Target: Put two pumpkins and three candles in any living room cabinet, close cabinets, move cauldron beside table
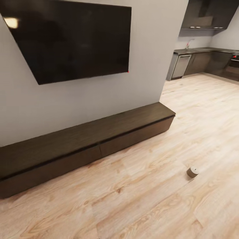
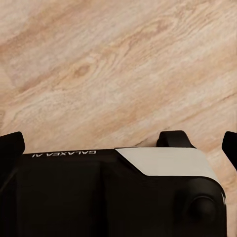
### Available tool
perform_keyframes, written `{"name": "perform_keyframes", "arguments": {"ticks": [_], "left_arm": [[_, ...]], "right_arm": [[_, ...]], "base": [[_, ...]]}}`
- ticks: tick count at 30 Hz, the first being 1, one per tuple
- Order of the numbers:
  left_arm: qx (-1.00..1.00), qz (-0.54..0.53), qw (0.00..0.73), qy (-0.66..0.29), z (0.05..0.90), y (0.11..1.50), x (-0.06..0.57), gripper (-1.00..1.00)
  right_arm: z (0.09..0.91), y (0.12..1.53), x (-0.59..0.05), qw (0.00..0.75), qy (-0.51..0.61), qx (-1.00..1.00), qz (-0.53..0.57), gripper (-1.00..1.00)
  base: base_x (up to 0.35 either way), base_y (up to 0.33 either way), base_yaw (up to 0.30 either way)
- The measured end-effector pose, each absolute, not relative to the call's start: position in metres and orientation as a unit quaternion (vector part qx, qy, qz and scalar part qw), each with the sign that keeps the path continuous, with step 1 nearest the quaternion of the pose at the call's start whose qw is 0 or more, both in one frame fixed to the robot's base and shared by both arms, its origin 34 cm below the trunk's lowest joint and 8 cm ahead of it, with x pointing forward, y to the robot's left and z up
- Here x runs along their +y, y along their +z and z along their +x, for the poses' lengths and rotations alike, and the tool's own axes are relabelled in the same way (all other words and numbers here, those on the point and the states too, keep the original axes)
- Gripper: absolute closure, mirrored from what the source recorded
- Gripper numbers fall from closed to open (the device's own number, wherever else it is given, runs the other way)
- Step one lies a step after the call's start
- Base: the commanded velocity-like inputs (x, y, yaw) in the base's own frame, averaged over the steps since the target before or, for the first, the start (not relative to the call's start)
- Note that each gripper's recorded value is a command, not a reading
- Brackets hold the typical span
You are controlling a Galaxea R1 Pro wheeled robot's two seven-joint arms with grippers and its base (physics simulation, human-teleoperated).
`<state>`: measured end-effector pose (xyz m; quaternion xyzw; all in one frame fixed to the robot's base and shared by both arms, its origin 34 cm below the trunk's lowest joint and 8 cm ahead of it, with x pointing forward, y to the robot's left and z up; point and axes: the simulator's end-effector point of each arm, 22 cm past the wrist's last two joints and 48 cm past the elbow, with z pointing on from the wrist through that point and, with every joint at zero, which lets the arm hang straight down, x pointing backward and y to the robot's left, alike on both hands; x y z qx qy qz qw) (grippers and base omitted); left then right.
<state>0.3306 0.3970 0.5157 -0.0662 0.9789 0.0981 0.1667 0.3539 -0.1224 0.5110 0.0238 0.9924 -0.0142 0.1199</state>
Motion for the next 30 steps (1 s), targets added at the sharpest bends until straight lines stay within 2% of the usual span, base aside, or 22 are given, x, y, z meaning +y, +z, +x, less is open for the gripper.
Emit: {"name": "perform_keyframes", "arguments": {"ticks": [18,23,30], "left_arm": [[0.979,-0.066,0.168,0.098,0.332,0.516,0.397,-1.0],[0.978,-0.066,0.171,0.097,0.333,0.517,0.397,-1.0],[0.978,-0.066,0.173,0.097,0.335,0.518,0.397,-1.0]], "right_arm": [[0.355,0.513,-0.117,0.122,-0.011,0.992,0.026,-1.0],[0.366,0.515,-0.119,0.153,-0.011,0.987,0.038,-1.0],[0.366,0.516,-0.119,0.16,-0.009,0.986,0.038,-1.0]], "base": [[0.0,0.0,0.281],[0.0,0.0,0.253],[0.0,0.0,0.203]]}}
